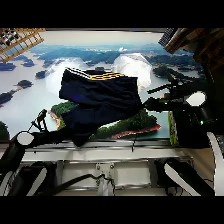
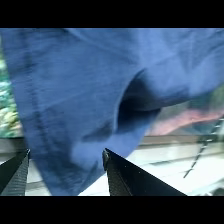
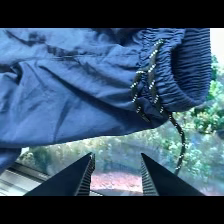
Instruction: Fold the clothes and pants, and hang the long-sleeved shirts on hangers.
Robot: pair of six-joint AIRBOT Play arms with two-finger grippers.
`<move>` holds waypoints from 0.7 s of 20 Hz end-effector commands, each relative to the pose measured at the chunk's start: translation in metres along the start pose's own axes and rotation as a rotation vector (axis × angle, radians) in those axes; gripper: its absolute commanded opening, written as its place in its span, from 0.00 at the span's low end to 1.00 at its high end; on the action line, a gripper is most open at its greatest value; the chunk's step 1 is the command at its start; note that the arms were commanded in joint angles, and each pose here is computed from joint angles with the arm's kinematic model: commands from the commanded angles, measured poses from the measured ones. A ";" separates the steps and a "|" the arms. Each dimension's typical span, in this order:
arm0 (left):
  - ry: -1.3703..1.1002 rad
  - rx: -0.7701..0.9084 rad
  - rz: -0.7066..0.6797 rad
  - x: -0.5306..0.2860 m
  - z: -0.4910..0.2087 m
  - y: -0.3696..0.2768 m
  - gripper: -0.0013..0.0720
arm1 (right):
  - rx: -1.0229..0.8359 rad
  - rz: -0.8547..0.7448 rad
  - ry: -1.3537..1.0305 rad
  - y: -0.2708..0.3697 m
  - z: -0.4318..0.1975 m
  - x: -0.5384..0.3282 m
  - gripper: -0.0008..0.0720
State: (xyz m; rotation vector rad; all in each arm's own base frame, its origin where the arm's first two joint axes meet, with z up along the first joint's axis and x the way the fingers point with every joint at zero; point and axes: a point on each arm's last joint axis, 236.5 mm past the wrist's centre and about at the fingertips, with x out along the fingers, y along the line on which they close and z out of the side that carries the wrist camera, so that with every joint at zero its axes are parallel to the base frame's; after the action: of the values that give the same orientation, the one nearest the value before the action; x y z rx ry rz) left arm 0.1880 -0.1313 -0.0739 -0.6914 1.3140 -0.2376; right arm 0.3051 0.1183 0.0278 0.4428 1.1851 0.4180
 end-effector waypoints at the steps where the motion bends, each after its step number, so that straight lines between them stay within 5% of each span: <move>1: 0.044 -0.010 -0.061 0.013 -0.006 -0.015 0.69 | 0.015 0.032 -0.008 0.008 0.002 0.000 0.52; 4: 0.106 -0.019 -0.059 0.025 -0.017 -0.014 0.65 | 0.012 0.037 -0.015 0.011 0.002 -0.003 0.52; 8: 0.111 -0.022 -0.094 0.028 -0.016 -0.021 0.10 | 0.003 0.034 -0.010 0.012 -0.001 -0.005 0.51; 9: 0.104 -0.026 -0.106 0.027 -0.014 -0.024 0.03 | -0.002 0.023 -0.008 0.009 -0.001 -0.005 0.51; 13: 0.032 0.020 -0.159 0.011 0.000 -0.044 0.03 | -0.115 -0.125 0.021 -0.027 -0.006 -0.006 0.54; 14: 0.012 0.035 -0.171 0.007 0.003 -0.049 0.03 | -0.175 -0.151 0.019 -0.033 -0.004 -0.007 0.70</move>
State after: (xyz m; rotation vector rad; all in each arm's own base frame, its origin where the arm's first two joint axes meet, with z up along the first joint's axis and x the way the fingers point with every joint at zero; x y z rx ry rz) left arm 0.1952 -0.1698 -0.0668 -0.7739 1.3232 -0.3709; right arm 0.3012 0.1064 0.0246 0.3525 1.1843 0.4032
